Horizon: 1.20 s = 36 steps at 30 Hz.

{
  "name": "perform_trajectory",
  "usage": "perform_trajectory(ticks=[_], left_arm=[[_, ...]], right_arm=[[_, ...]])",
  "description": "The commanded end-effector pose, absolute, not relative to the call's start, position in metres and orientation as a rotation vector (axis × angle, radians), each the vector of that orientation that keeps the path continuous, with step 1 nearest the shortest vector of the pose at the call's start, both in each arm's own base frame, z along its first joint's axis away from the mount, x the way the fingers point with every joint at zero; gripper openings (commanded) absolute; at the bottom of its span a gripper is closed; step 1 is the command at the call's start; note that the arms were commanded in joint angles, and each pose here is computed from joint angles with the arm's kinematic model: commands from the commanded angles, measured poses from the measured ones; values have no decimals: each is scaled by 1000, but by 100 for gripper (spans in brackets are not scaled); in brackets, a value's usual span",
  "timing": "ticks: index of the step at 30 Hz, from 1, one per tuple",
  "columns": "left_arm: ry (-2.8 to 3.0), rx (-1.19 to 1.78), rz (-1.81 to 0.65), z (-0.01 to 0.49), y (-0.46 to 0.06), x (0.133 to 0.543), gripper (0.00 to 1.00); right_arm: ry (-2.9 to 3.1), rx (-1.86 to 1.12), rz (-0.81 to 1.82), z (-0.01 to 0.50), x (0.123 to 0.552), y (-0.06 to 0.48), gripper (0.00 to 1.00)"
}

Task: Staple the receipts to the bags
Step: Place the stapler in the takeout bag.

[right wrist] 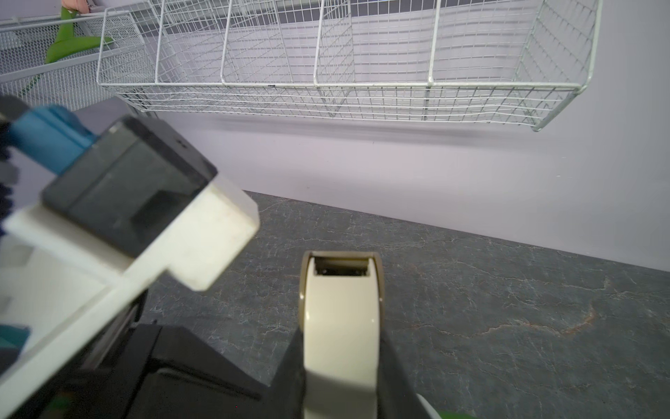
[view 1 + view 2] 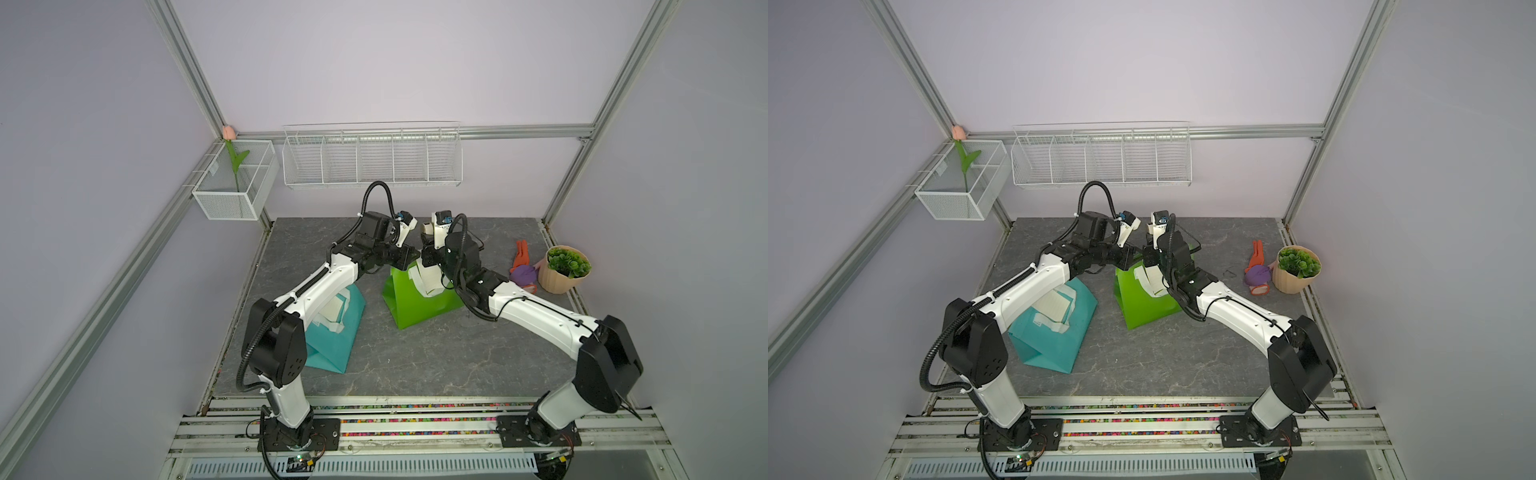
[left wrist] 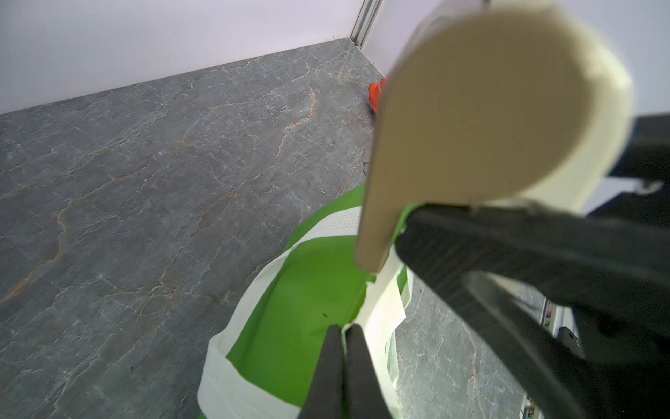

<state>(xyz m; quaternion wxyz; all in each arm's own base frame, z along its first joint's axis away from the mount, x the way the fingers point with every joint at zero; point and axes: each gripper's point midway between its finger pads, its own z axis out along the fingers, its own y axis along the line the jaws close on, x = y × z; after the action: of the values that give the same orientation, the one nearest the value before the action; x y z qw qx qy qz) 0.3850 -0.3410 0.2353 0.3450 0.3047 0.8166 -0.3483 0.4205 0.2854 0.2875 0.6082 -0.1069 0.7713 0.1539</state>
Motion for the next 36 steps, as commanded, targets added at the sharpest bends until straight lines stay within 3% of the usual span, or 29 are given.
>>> perform_trajectory(ticks=[1,18,24,34,36], left_arm=[[2159,760,-904,238,-339,383,0],[2161,672,-941,242,-335,395,0],[2143,660,-965,247,-339,396,0],[2104,600,-957,257,-335,397,0],[2104,571,-973,258,-336,398,0]], right_arm=[[1779,-241,335,279,424,282,7],[1798,-253,292,262,414,274,7],[1796,-255,255,258,408,273,18],[1750,-241,215,268,398,264,16],[1748,-262,210,269,398,266,23]])
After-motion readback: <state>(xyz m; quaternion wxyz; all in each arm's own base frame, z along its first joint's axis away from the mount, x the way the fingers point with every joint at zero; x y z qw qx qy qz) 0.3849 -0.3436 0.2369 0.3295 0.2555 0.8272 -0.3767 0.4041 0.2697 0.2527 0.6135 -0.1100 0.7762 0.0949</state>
